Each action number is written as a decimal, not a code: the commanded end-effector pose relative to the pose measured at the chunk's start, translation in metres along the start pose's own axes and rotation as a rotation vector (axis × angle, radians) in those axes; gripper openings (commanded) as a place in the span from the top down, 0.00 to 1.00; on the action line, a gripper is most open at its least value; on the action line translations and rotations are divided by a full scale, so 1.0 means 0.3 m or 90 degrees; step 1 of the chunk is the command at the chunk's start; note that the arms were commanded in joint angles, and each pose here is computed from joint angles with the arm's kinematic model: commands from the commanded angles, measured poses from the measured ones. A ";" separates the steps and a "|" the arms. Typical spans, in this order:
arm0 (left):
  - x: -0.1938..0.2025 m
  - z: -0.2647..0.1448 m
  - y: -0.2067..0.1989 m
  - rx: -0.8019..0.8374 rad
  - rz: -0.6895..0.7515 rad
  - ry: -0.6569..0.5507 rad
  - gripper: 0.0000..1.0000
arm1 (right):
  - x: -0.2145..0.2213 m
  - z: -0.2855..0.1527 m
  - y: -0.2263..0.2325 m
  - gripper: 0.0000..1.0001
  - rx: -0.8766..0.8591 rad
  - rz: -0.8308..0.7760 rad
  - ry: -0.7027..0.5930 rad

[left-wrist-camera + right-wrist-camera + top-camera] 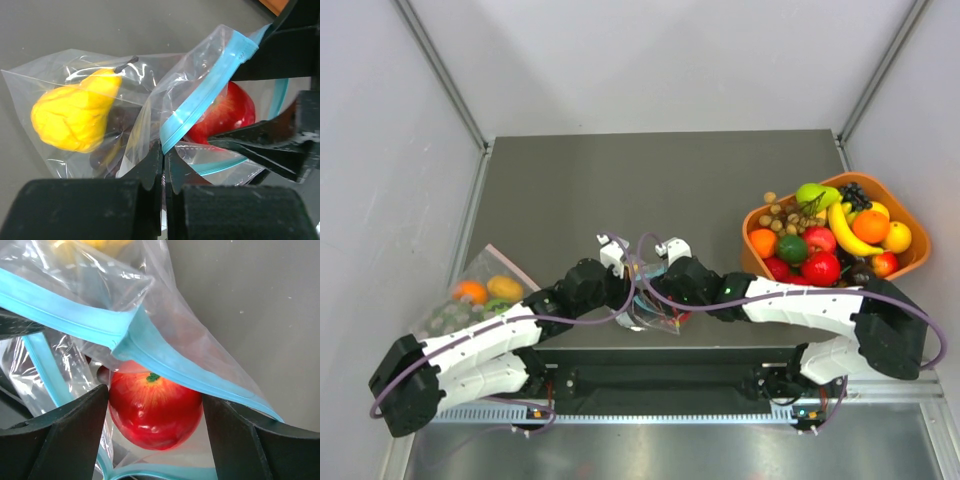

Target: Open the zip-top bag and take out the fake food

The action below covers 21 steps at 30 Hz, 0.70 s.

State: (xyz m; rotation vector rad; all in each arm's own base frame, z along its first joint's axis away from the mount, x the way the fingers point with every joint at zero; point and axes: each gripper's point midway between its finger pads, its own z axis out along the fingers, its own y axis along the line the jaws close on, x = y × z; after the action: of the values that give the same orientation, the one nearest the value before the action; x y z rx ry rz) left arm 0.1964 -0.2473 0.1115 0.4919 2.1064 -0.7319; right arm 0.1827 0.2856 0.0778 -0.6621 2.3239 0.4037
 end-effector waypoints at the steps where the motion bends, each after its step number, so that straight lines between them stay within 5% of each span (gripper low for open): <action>1: -0.050 -0.008 -0.017 0.016 0.002 -0.042 1.00 | 0.039 0.032 0.005 0.26 0.002 0.010 0.013; 19: -0.050 -0.005 -0.016 0.014 0.003 -0.041 1.00 | 0.165 0.011 0.051 0.23 -0.059 0.014 0.107; 21: -0.050 -0.007 -0.016 0.015 0.003 -0.042 1.00 | 0.184 0.012 0.053 0.28 -0.065 0.014 0.117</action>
State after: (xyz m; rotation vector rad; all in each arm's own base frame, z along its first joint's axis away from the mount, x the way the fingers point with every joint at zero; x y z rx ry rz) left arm 0.1953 -0.2473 0.1139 0.4930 2.0980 -0.7409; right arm 0.1686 0.3000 0.0612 -0.6750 2.3838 0.5131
